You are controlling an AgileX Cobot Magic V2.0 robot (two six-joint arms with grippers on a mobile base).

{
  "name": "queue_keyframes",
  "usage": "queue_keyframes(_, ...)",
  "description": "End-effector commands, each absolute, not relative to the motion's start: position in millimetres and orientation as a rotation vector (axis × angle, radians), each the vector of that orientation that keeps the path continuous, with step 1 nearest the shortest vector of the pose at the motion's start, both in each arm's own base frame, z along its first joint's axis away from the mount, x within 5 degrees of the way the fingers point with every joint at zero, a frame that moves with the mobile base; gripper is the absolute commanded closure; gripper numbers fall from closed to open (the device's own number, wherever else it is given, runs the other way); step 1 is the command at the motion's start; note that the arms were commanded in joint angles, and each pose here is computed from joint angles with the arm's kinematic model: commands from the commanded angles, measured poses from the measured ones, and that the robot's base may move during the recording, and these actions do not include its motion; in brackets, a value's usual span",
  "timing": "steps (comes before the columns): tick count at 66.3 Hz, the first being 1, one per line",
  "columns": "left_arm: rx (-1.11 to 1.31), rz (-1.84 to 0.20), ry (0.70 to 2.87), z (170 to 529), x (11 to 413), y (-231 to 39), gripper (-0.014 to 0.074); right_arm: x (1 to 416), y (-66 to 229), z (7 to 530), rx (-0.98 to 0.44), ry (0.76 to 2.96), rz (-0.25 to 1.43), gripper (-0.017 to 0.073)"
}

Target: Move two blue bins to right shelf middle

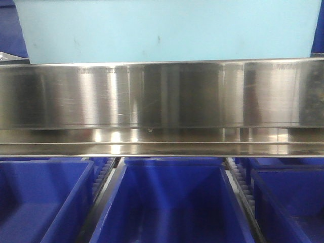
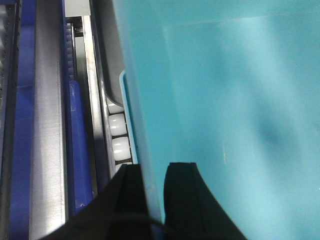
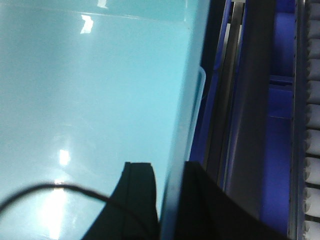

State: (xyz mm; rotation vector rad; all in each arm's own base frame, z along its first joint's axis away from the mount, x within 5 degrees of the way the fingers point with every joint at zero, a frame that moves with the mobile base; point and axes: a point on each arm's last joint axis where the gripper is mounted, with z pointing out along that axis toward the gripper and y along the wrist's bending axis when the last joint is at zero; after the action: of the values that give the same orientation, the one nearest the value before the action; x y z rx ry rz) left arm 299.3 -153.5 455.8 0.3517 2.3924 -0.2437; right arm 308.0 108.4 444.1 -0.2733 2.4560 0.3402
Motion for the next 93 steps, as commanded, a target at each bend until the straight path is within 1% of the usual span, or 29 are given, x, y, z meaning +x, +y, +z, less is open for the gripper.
queue_keyframes(1,0.351,-0.267,2.359,460.7,299.4,-153.1,0.0704,306.5,106.6,449.6,-0.293,2.417,0.328,0.0713)
queue_keyframes(43,0.355,-0.295,2.363,460.7,298.4,-154.8,0.0704,306.5,106.6,449.6,-0.293,2.417,0.328,0.0713)
queue_keyframes(53,0.361,-0.283,2.397,450.5,300.1,-155.7,0.0704,306.5,106.6,449.6,-0.293,2.417,0.328,0.0703)
queue_keyframes(57,0.363,-0.287,2.408,447.9,300.3,-156.3,0.0699,306.5,106.6,449.6,-0.293,2.417,0.328,0.0650)
queue_keyframes(61,0.363,-0.288,2.411,447.1,300.3,-156.5,0.0666,306.5,106.6,449.6,-0.293,2.417,0.328,0.0564)
queue_keyframes(63,0.363,-0.288,2.411,447.1,300.3,-156.5,0.0636,306.5,106.6,449.6,-0.293,2.417,0.328,0.0510)
queue_keyframes(66,0.366,-0.288,2.410,447.1,300.3,-156.5,0.0565,306.5,106.6,449.6,-0.293,2.417,0.328,0.0415)
queue_keyframes(68,0.368,-0.287,2.408,447.7,299.8,-156.3,0.0512,306.5,106.6,449.6,-0.293,2.417,0.328,0.0328)
queue_keyframes(69,0.373,-0.285,2.407,447.7,299.8,-156.3,0.0482,306.5,106.6,449.6,-0.293,2.417,0.328,0.0310)
queue_keyframes(71,0.374,-0.285,2.407,447.7,299.8,-156.3,0.0417,306.5,106.6,449.6,-0.293,2.417,0.328,0.0239)
queue_keyframes(72,0.378,-0.283,2.406,447.7,299.8,-156.3,0.0382,306.5,106.6,449.6,-0.293,2.417,0.328,0.0190)
queue_keyframes(74,0.383,-0.282,2.402,448.4,299.1,-155.9,0.0309,306.5,106.6,449.6,-0.293,2.417,0.328,0.0131)
queue_keyframes(75,0.386,-0.281,2.402,448.4,299.1,-155.9,0.0270,306.5,106.6,449.6,-0.293,2.417,0.328,0.0106)
queue_keyframes(76,0.385,-0.282,2.400,449.1,298.6,-155.6,0.0210,306.5,106.6,449.6,-0.293,2.417,0.328,0.0083)
queue_keyframes(79,0.389,-0.273,2.396,449.9,298.1,-154.8,0.0088,306.4,106.6,450.1,-0.293,2.415,0.329,0.0026)
queue_keyframes(82,0.390,-0.263,2.389,451.3,297.2,-153.5,-0.0029,305.8,106.4,450.7,-0.293,2.413,0.329,0.0002)
queue_keyframes(83,0.390,-0.261,2.387,452.0,296.7,-153.0,-0.0027,305.7,106.3,451.2,-0.293,2.412,0.329,-0.0002)
queue_keyframes(93,0.387,-0.222,2.363,457.7,293.1,-147.8,0.0087,299.7,104.5,457.3,-0.292,2.393,0.332,0.0000)
